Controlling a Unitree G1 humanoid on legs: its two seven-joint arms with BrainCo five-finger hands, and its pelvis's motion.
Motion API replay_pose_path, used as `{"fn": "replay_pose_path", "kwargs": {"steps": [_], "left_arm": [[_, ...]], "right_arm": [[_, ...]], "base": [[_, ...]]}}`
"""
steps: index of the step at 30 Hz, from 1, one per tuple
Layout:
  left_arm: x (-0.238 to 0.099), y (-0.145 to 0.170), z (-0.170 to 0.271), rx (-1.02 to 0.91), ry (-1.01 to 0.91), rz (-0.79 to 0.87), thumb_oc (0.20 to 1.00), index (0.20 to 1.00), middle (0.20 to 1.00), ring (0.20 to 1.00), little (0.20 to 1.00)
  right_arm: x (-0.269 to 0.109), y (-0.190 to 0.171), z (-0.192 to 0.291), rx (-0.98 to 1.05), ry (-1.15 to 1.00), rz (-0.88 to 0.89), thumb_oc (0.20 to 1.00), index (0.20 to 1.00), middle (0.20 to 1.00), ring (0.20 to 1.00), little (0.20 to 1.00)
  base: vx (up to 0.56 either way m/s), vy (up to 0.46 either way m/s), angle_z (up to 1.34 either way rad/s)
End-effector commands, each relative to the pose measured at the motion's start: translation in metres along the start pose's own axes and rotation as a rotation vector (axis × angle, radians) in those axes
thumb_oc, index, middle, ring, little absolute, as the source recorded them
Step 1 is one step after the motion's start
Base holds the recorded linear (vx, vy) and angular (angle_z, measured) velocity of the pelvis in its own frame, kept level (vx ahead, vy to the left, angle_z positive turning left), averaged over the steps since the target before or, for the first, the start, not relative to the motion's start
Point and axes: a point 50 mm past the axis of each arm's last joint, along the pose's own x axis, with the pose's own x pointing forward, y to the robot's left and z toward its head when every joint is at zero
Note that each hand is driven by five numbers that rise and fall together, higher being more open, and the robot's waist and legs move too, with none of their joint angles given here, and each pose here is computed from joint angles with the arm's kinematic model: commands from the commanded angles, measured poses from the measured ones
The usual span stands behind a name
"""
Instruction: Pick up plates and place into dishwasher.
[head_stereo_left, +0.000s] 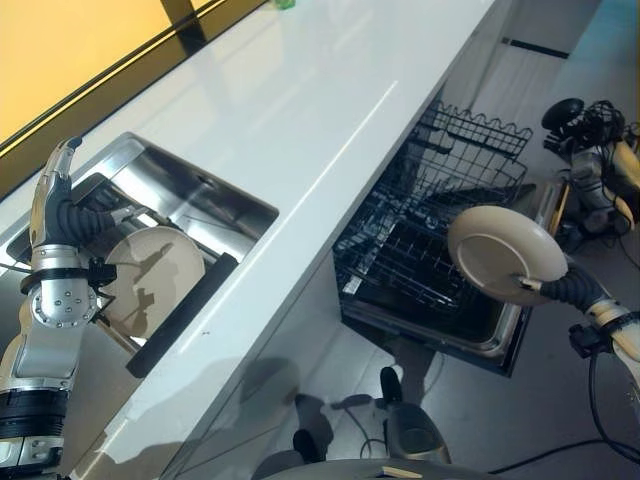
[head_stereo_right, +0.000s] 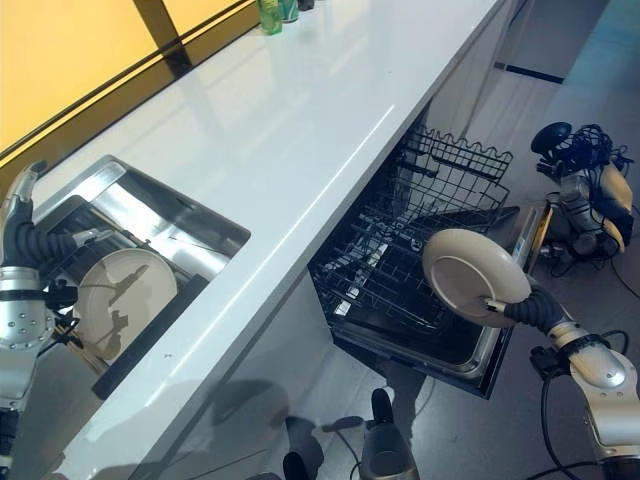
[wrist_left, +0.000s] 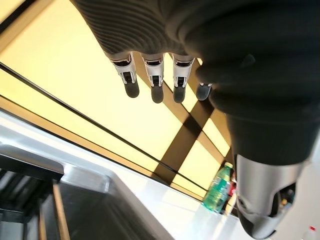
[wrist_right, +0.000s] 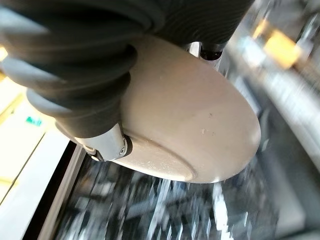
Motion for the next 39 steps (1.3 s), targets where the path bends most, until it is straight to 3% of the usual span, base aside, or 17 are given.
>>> {"fn": "replay_pose_path", "kwargs": {"steps": [1,13,22,26,37,38,39], "left_arm": [[0.025,0.015,0.022,0.028,-0.099,0.052,1.000,1.000,1.000,1.000,1.000],[0.048,0.027,0.041,0.051,-0.161,0.063,1.000,1.000,1.000,1.000,1.000],[0.068,0.032,0.067,0.048,-0.235,0.111,1.000,1.000,1.000,1.000,1.000],[0.080,0.034,0.083,0.052,-0.273,0.107,1.000,1.000,1.000,1.000,1.000],[0.091,0.041,0.098,0.048,-0.304,0.111,1.000,1.000,1.000,1.000,1.000],[0.092,0.042,0.097,0.050,-0.304,0.111,1.000,1.000,1.000,1.000,1.000],[0.092,0.042,0.097,0.052,-0.303,0.111,1.000,1.000,1.000,1.000,1.000]], "right_arm": [[0.020,-0.006,0.027,-0.011,-0.144,0.110,0.200,0.200,0.200,0.200,0.200],[0.039,0.013,-0.004,0.025,0.040,0.234,0.200,0.200,0.200,0.200,0.200],[0.053,0.048,-0.031,-0.169,0.287,0.451,0.200,0.200,0.200,0.200,0.200],[0.053,0.063,-0.049,-0.164,0.369,0.509,0.200,0.200,0.200,0.200,0.200],[0.050,0.081,-0.064,-0.125,0.401,0.462,0.200,0.200,0.200,0.200,0.200],[0.049,0.082,-0.064,-0.124,0.398,0.456,0.310,0.310,0.310,0.310,0.310],[0.048,0.083,-0.064,-0.125,0.392,0.445,0.893,0.893,0.893,0.893,0.893]], "base": [[-0.04,-0.145,0.21],[-0.05,-0.116,0.15],[-0.12,-0.041,0.06],[-0.06,-0.049,0.03],[-0.04,-0.038,0.01],[-0.01,-0.040,0.00],[0.00,-0.044,0.00]]}}
